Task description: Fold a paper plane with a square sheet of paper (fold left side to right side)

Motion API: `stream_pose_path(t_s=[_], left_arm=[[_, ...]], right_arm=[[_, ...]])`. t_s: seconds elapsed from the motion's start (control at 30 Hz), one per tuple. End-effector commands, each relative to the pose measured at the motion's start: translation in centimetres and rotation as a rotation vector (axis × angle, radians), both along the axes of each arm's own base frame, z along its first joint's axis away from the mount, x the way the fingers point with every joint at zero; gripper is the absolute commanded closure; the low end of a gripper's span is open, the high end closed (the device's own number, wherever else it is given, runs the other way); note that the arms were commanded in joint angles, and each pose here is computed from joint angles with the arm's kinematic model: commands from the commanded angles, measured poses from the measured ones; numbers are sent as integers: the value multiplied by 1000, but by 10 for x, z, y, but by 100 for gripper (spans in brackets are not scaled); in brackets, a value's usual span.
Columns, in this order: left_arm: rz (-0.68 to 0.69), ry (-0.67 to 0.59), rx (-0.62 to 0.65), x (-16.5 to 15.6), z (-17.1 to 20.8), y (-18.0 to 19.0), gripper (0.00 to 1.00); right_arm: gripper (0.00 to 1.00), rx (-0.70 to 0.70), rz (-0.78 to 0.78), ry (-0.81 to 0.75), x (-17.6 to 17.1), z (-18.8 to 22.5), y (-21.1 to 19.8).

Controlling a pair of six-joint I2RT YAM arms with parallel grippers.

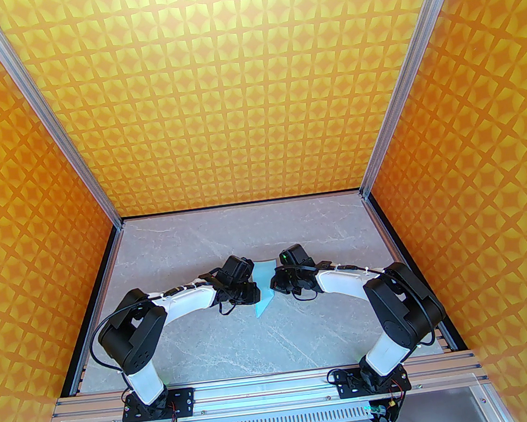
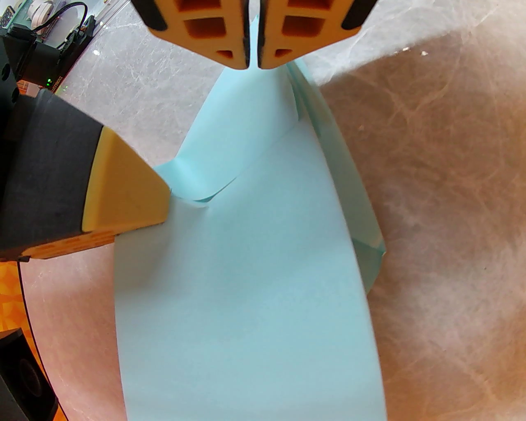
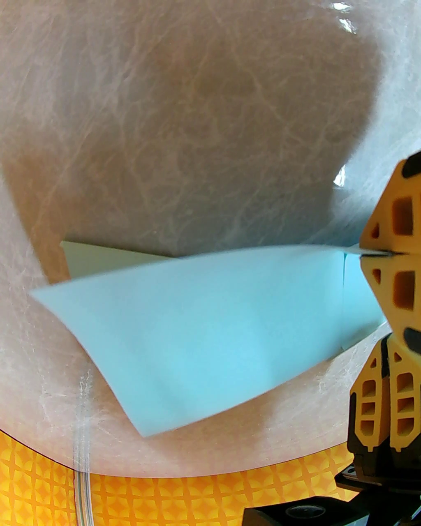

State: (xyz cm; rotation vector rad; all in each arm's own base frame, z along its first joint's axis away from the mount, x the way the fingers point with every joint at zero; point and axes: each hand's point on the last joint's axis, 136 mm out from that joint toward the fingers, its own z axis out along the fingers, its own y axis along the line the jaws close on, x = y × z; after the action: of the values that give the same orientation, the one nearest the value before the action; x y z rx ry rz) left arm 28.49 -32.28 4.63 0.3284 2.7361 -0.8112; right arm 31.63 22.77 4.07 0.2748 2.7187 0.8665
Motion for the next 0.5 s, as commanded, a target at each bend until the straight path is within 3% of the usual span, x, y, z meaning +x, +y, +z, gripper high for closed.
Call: stream_pose_path(t_s=[0.0, 0.47], left_arm=[[-14, 23, -8, 0, -11, -6, 87], [-17, 68, 101, -2, -48, 5, 86]], right_arm=[[100, 12, -12, -7, 1, 1, 0], [100, 59, -3, -22, 4, 12, 7]])
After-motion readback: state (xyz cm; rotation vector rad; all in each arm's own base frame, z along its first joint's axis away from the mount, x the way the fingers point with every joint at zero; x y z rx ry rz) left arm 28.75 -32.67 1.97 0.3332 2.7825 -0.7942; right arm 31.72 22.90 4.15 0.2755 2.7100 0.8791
